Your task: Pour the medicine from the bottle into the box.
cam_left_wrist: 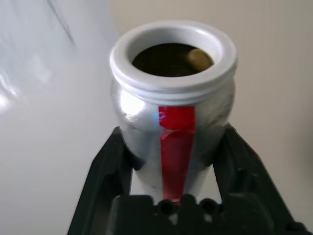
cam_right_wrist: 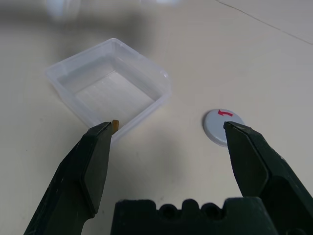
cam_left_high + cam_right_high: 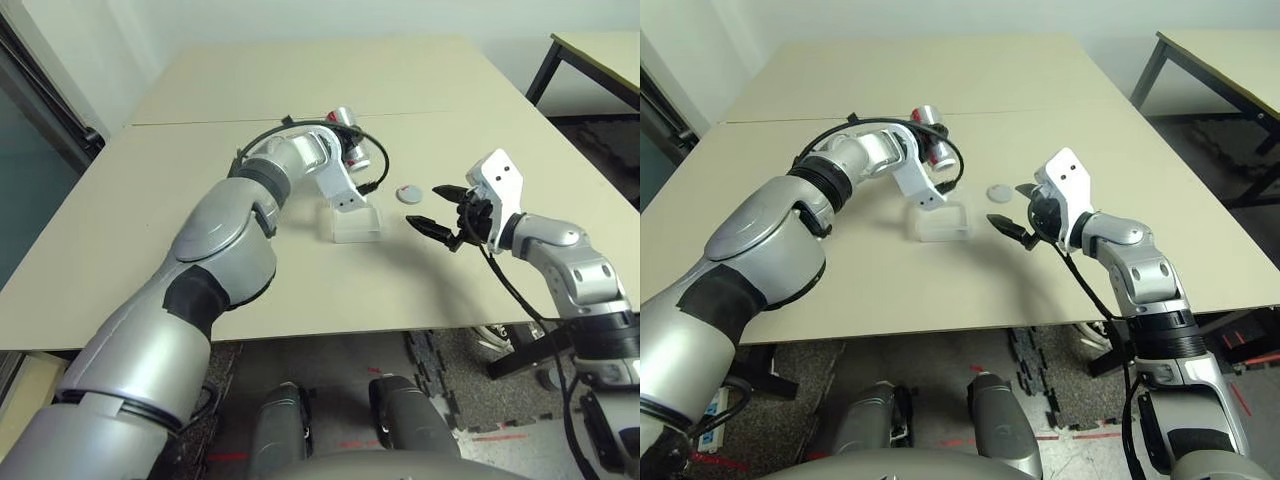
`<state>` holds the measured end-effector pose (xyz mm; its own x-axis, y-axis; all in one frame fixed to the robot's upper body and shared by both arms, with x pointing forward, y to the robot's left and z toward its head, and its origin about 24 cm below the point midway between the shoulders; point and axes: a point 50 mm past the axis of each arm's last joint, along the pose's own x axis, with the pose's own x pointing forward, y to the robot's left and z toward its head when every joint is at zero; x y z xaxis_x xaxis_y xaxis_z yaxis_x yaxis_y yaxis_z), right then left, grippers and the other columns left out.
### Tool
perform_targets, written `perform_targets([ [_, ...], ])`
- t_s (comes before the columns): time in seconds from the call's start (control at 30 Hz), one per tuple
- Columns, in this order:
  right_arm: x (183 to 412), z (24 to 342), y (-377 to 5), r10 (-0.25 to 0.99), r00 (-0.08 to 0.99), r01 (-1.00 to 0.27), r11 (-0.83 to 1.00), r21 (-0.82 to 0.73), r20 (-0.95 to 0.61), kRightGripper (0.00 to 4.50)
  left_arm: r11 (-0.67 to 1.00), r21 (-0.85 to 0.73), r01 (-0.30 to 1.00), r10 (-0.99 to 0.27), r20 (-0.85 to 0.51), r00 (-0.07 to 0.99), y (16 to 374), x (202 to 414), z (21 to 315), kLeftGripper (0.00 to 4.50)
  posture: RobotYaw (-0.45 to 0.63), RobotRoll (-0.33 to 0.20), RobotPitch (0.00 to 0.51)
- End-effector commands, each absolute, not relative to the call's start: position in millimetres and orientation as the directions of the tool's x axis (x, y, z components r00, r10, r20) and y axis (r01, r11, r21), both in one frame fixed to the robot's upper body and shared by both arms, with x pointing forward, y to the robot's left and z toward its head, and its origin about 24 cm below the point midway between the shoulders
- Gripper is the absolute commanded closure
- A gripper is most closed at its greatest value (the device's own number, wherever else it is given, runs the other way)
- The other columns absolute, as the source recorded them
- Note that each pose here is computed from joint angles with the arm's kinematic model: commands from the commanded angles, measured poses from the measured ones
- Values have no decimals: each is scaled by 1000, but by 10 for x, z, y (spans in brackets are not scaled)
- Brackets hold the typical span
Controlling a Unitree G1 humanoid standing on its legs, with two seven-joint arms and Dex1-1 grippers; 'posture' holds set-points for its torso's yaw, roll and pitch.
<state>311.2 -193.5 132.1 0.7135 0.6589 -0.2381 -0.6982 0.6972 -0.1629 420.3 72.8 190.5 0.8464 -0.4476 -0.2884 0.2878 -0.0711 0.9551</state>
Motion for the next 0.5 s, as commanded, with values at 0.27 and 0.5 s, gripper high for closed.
perform_targets([
  [0.27,3297,1387,-2060,557,822,-566,822,-67,-120,0,908,268,321,-287,-157,945,1438,4250,1648,2049,-115,0,34],
  [0.5,3393,1368,-2133,467,878,-473,880,-44,-104,0,973,28,227,-219,-180,959,1577,4171,1312,2049,-87,0,48],
])
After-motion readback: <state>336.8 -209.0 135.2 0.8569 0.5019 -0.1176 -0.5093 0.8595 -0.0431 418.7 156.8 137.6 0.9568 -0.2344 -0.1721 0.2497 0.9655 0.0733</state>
